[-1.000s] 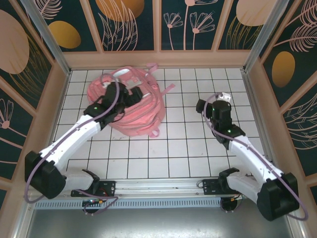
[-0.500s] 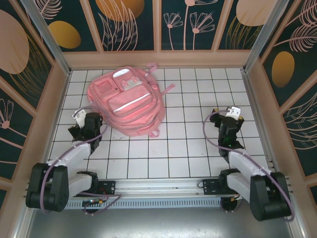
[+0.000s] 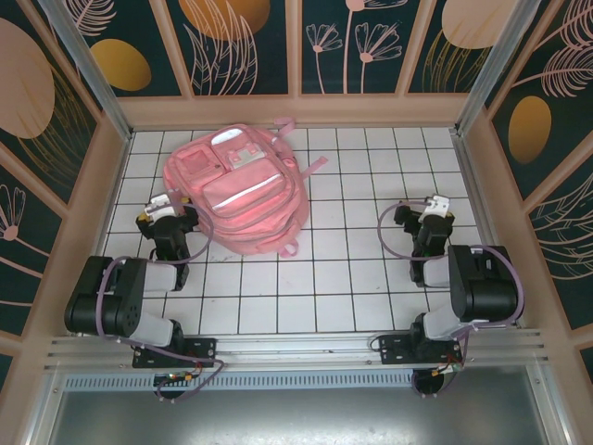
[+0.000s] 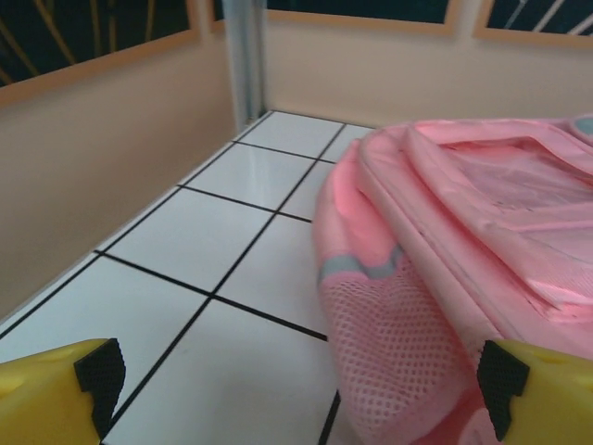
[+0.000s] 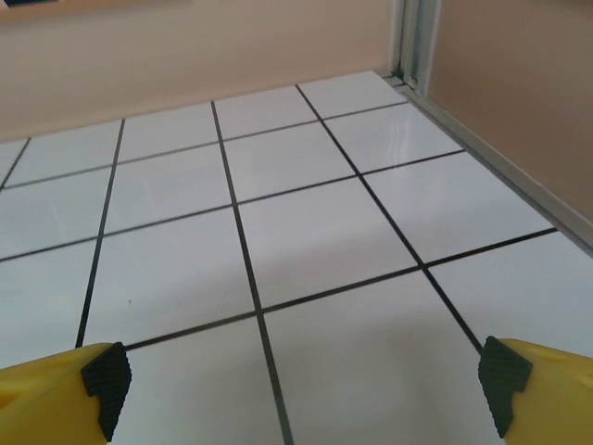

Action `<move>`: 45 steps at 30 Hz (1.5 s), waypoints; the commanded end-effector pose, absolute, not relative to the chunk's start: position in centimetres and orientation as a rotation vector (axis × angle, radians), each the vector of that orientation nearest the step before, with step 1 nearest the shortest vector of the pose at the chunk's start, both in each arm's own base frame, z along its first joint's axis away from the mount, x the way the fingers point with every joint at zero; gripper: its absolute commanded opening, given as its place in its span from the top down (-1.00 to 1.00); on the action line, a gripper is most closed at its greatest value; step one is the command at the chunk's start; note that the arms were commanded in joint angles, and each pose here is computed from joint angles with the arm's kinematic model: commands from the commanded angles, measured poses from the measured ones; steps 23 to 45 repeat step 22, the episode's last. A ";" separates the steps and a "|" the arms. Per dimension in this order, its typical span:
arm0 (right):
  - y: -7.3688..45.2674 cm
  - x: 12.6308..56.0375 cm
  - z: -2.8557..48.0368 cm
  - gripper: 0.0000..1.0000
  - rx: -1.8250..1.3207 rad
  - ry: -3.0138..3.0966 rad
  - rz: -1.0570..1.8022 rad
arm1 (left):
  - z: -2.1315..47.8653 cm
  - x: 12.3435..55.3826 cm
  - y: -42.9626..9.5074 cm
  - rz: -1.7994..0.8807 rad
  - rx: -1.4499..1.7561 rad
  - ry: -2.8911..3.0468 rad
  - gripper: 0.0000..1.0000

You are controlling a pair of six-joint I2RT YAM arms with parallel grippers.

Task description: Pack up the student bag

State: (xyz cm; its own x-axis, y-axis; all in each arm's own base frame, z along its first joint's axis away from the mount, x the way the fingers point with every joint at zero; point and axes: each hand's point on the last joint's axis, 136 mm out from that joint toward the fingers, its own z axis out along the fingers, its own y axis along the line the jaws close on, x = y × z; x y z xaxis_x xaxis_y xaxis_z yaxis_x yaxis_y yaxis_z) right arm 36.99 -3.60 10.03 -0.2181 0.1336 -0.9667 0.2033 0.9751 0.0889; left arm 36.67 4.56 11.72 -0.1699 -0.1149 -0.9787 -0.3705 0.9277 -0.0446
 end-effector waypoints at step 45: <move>-1.5 37.6 12.2 -0.98 0.146 1.707 0.050 | 13.8 36.8 3.4 0.144 -0.264 1.622 -0.98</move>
